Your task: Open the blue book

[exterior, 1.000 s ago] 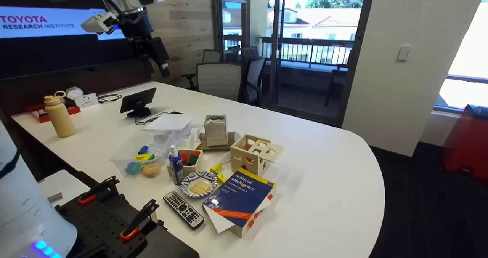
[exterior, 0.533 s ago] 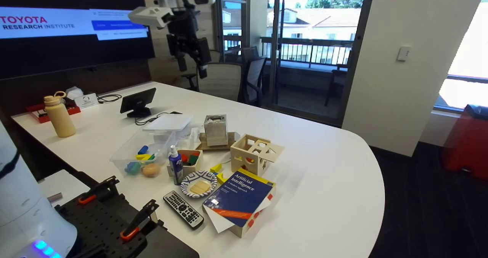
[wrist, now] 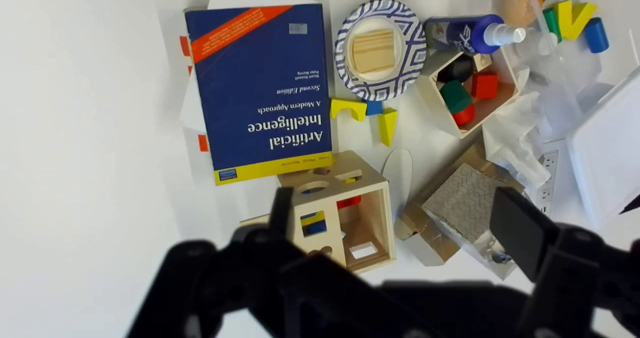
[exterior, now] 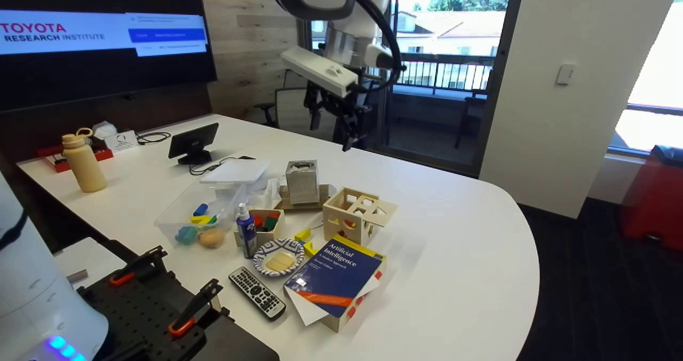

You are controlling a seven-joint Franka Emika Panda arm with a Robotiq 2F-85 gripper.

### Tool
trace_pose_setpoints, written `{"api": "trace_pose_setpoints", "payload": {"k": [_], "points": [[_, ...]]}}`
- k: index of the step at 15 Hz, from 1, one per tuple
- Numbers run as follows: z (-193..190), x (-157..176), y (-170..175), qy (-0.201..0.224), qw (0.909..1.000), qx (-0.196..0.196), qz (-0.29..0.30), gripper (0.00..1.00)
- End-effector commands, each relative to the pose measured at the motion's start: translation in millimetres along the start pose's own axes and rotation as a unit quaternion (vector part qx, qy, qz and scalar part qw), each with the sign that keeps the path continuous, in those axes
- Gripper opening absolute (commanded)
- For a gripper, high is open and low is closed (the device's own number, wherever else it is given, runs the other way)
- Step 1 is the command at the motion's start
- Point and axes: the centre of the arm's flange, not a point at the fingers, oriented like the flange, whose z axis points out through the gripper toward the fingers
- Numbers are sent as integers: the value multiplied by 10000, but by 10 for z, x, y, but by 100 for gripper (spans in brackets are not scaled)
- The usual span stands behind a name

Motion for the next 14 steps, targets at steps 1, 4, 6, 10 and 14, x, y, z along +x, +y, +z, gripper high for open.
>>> {"api": "trace_pose_setpoints", "payload": {"k": [1, 4, 6, 10, 14], "points": [[269, 496, 763, -280, 9990, 348, 40, 100], [654, 588, 1325, -364, 9971, 625, 257, 100], [945, 629, 1649, -488, 9946, 798, 442, 100], [1591, 664, 2113, -864, 9859, 1195, 790, 100], [2176, 690, 2410, -1122, 9783, 1367, 1083, 100]]}}
